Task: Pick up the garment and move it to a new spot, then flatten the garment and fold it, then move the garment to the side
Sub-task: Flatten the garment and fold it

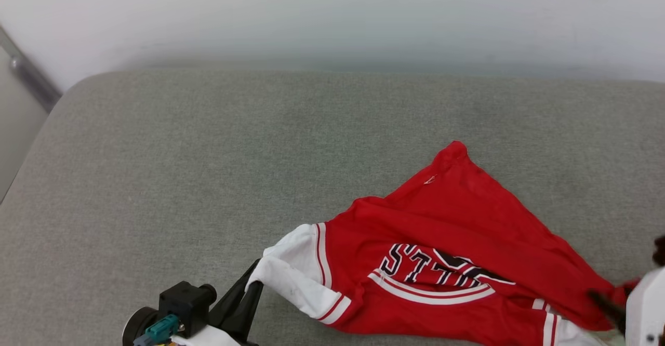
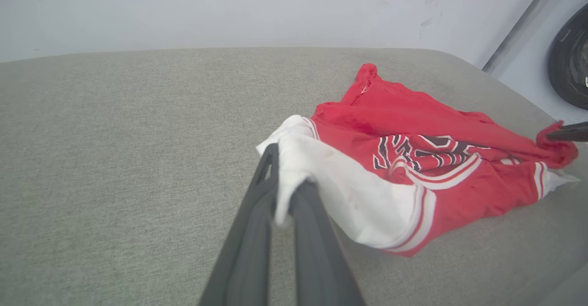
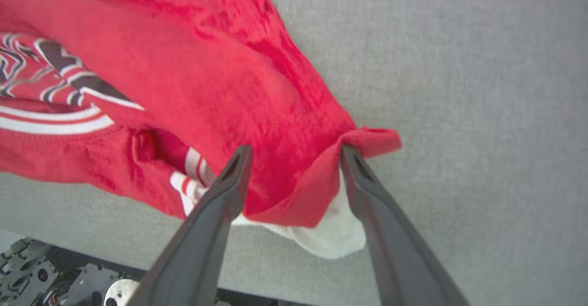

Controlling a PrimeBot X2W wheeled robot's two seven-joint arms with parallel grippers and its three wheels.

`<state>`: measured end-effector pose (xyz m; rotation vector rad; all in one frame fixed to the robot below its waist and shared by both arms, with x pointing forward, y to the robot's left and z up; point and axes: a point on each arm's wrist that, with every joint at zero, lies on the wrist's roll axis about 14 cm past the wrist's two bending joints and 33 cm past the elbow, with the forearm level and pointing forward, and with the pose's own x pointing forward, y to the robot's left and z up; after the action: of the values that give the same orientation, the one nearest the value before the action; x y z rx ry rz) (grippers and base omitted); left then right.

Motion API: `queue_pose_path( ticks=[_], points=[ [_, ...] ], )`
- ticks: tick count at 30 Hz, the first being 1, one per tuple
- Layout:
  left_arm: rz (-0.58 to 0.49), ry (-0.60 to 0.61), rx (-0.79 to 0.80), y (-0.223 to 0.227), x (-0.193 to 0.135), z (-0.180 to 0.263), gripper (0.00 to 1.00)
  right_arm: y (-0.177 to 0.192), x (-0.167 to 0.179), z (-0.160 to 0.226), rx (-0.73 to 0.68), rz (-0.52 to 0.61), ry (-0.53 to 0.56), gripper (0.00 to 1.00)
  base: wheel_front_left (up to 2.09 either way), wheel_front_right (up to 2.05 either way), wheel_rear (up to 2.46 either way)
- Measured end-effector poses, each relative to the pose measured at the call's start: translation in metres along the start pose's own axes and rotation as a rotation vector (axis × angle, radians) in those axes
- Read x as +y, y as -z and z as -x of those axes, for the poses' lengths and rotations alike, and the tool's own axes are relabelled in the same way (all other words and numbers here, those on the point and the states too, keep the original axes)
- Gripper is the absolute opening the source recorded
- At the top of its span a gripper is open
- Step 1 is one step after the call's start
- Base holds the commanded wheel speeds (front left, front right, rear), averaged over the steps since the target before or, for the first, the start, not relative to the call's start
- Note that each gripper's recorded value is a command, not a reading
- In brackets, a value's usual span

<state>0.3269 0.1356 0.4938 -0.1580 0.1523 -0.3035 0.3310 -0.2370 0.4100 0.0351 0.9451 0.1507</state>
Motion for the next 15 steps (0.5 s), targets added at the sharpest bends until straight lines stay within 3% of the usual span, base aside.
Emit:
queue_pose_path(
  ticks=[6, 15],
  points=[
    [0.0, 0.005, -0.008, -0.004, 0.0, -0.002, 0.0, -0.082, 0.044, 0.0, -0.155, 0.143, -0.101, 1.0, 0.0, 0.0, 0.0],
    [-0.007, 0.004, -0.039, -0.016, 0.002, -0.01, 0.0, -0.151, 0.095, -0.045, -0.13, 0.252, -0.181, 1.0, 0.0, 0.0, 0.0]
  ],
)
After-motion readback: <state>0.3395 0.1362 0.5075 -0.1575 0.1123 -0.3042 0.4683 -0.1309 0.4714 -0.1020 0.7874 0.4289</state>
